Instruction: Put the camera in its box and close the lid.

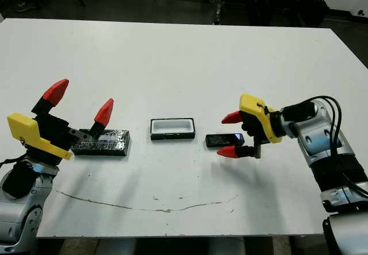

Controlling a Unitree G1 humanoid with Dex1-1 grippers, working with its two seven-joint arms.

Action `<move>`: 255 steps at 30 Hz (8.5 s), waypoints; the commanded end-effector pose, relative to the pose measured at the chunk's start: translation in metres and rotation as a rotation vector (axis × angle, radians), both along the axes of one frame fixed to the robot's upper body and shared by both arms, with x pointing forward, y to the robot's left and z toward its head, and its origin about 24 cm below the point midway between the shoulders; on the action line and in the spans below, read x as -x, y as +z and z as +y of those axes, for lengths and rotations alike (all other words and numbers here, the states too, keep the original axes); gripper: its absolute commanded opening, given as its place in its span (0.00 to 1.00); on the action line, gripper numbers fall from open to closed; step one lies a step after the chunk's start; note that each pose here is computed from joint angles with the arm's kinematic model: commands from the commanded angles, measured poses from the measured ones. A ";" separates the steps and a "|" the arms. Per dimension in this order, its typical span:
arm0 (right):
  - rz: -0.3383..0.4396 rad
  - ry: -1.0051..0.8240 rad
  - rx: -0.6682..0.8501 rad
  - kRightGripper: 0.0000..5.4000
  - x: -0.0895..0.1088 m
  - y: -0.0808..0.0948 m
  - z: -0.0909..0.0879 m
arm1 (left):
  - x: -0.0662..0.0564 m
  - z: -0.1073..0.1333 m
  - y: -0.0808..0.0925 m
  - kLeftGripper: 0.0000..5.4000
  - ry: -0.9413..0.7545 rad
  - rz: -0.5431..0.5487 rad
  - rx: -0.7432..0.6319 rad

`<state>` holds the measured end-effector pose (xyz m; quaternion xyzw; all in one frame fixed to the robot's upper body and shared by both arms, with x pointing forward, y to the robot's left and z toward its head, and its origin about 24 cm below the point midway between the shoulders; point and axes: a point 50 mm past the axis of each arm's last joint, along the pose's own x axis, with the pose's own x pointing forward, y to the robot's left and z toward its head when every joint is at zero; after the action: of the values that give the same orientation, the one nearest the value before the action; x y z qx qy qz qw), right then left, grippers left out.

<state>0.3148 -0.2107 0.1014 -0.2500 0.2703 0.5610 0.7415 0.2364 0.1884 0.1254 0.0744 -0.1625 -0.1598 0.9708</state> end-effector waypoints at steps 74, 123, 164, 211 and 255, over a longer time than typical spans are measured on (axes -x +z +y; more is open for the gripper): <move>0.047 0.064 -0.189 0.30 -0.057 0.022 0.115 | 0.002 -0.003 0.012 1.00 0.041 -0.018 -0.011; 0.197 0.191 -0.085 0.30 -0.045 -0.011 0.099 | 0.001 -0.007 0.013 1.00 0.008 -0.010 -0.017; 0.078 0.201 -0.145 0.30 -0.051 0.001 0.132 | 0.000 -0.008 0.012 1.00 -0.011 0.001 -0.015; 0.123 0.128 -0.158 0.30 -0.041 -0.030 0.087 | 0.001 0.001 0.015 1.00 -0.002 0.008 -0.031; 0.087 0.139 -0.164 1.00 -0.042 -0.025 0.081 | 0.002 -0.004 0.014 1.00 -0.020 0.022 -0.023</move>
<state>0.3567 -0.1167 0.0758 -0.1856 0.2261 0.6529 0.6987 0.2365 0.1858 0.1410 0.0819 -0.1573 -0.1695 0.9694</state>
